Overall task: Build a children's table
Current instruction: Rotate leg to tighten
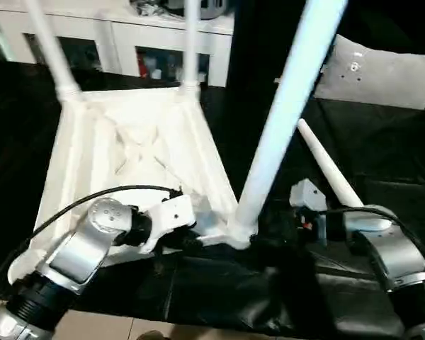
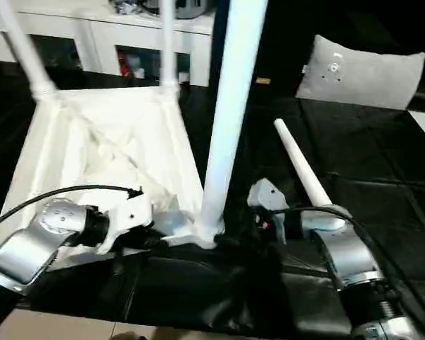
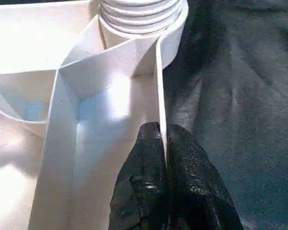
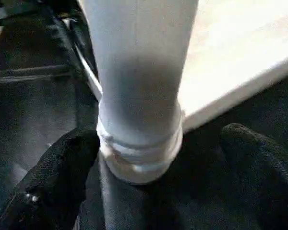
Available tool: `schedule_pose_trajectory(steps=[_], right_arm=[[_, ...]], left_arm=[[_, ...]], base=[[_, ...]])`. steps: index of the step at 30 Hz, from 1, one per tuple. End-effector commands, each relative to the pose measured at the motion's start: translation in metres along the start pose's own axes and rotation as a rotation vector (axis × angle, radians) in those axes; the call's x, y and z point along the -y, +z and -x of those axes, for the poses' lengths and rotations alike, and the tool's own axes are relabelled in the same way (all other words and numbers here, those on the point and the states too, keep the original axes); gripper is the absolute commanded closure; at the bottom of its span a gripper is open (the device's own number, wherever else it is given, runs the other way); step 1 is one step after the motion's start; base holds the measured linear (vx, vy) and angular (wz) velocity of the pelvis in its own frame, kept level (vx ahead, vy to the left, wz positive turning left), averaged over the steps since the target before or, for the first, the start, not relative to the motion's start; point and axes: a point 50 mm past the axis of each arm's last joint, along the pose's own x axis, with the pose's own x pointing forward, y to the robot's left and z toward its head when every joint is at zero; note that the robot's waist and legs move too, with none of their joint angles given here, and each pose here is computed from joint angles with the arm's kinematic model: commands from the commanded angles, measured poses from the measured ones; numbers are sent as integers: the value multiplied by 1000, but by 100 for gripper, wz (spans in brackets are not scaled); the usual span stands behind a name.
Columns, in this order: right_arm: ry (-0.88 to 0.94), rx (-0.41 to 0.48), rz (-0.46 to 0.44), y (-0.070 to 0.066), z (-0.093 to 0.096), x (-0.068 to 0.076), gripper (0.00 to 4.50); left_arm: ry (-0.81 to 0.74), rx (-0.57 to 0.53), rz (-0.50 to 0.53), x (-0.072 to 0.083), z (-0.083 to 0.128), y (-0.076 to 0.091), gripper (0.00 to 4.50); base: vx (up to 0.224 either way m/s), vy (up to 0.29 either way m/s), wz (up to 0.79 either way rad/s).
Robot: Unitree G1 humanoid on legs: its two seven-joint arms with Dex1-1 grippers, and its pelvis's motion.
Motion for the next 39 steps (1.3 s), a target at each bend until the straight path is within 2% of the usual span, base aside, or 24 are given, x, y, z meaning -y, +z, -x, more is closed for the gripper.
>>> schedule_pose_trajectory(steps=[1, 7, 19, 30, 35, 37, 39], right_arm=[[38, 1, 16, 2, 0, 1, 7], [103, 10, 23, 0, -6, -1, 66], [160, 31, 40, 2, -15, -4, 167], [202, 38, 26, 1, -17, -8, 178], [160, 91, -64, 0, -20, -14, 179], [70, 94, -163, 0, -32, -17, 180], [30, 97, -203, 0, -39, -18, 180]], left_arm=[[-118, 9, -69, 8, -7, 9, 450], [-192, 13, -115, 10, -5, 10, 450], [-213, 10, -134, 10, -6, 10, 450], [-210, 6, -120, 10, -7, 9, 450], [-96, 37, -12, 6, -10, 12, 450], [19, 52, 64, 3, -15, 17, 450], [73, 59, 98, 1, -18, 19, 450]], base=[[0, 0, 0], [0, 0, 0], [0, 0, 0], [0, 0, 0], [0, 0, 0], [0, 0, 0], [0, 0, 0]])
